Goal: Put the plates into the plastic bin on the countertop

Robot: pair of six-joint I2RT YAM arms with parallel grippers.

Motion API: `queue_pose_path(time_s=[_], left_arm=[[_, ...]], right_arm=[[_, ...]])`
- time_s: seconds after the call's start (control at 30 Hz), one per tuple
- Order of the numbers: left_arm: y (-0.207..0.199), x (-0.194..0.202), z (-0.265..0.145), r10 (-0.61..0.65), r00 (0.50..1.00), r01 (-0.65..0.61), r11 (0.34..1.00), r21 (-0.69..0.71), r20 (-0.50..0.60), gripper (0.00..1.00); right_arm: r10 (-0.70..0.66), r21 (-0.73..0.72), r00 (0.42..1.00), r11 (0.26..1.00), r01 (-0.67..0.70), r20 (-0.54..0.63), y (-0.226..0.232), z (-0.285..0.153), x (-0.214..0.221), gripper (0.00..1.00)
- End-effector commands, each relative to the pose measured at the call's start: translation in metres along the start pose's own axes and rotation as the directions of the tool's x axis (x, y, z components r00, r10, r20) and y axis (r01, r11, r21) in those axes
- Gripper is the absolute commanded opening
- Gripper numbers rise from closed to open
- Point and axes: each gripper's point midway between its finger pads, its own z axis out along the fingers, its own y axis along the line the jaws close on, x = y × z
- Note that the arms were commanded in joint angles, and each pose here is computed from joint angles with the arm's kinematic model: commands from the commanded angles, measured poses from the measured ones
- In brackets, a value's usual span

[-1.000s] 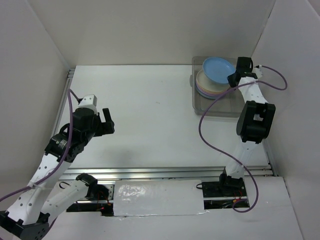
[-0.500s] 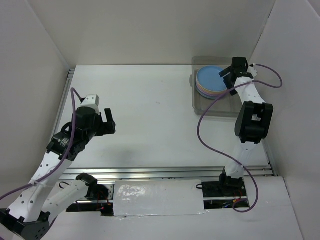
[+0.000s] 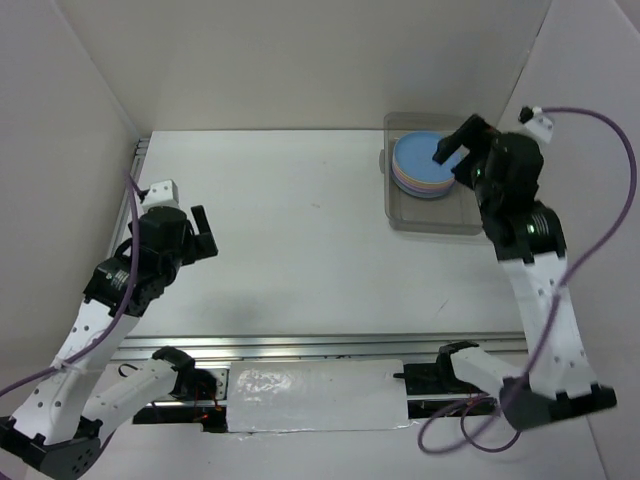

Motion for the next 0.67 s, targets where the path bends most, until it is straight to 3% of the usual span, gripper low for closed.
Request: queue_pose_path(time_s=[0.0, 0.17, 0.33, 0.63], left_arm=[[0.017, -0.043, -0.019, -0.079, 0.99, 0.092, 0.99, -0.105, 0.115, 0.99], [0.027, -0.066, -0.039, -0.087, 0.981, 0.11, 0.986, -0.129, 0.172, 0.99], [0.035, -0.059, -0.049, -0.096, 0.982, 0.119, 0.984, -0.134, 0.165, 0.99], [0.058, -0.035, -0.06, -0.133, 0.976, 0.164, 0.971, -0.175, 0.173, 0.99]], right_arm=[[-0.191, 0.098, 0.97, 0.974, 0.206, -0.149, -0.053, -0.052, 0.057, 1.0], [-0.208, -0.081, 0.97, 0.977, 0.199, -0.126, -0.064, -0.133, 0.073, 1.0], [-0.217, -0.222, 0.967, 0.957, 0.184, -0.133, -0.074, -0.184, 0.081, 1.0], [-0.227, -0.218, 0.968, 0.955, 0.201, -0.102, -0.098, -0.198, 0.088, 1.0]])
